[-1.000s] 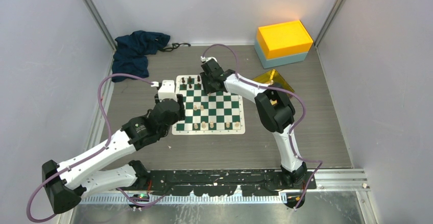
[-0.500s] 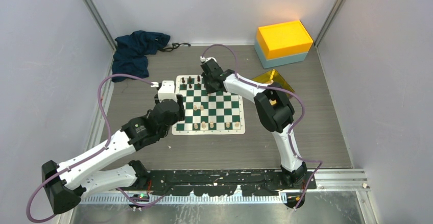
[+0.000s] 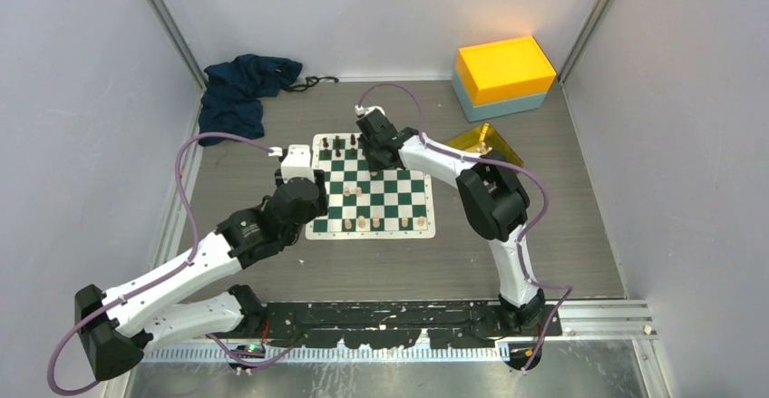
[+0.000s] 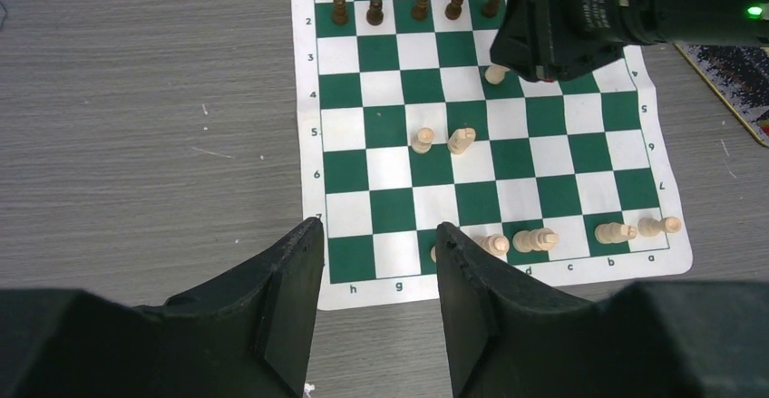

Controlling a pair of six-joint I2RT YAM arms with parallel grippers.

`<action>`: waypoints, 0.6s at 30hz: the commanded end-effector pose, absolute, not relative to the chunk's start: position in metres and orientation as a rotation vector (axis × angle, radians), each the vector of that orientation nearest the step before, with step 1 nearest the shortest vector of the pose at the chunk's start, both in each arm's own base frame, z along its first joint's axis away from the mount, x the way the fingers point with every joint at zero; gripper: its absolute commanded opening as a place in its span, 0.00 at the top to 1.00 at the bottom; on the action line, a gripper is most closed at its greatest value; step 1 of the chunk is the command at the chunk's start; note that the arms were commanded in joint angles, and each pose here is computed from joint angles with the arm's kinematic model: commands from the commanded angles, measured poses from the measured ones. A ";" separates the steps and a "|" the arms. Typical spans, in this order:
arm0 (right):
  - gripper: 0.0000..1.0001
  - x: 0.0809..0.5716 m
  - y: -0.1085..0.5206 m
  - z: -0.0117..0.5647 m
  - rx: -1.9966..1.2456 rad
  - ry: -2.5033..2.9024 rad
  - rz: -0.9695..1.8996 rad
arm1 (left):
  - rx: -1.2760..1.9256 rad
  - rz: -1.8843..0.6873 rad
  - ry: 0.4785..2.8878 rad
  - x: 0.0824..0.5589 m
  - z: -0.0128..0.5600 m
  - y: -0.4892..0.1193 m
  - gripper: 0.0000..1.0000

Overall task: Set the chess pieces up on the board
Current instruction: Pick up the chess piece from the chessboard, then place the chess piece on the chessboard.

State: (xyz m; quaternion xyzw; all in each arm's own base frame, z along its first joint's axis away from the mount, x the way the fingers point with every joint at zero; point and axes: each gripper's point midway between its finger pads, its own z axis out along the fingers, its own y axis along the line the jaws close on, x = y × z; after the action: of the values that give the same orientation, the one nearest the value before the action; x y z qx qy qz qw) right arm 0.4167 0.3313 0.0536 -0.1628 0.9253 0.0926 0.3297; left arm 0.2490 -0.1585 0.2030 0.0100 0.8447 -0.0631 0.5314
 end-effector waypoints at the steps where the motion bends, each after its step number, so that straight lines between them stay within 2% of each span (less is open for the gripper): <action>1: 0.91 0.403 0.329 0.118 -0.416 2.301 0.252 | -0.017 -0.168 1.967 0.252 0.213 -0.158 0.50; 9: 0.91 0.352 0.302 0.133 -0.399 2.279 0.212 | -0.020 -0.177 1.978 0.251 0.210 -0.159 0.51; 18: 0.91 0.288 0.284 0.110 -0.424 2.306 0.166 | -0.015 -0.189 1.982 0.252 0.209 -0.163 0.52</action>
State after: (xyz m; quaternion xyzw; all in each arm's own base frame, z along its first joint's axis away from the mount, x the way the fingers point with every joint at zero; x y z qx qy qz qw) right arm 0.3014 0.2881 0.1026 -0.1865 0.9104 0.0670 0.3632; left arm 0.2478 -0.1577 0.1976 0.0102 0.8475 -0.0612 0.5272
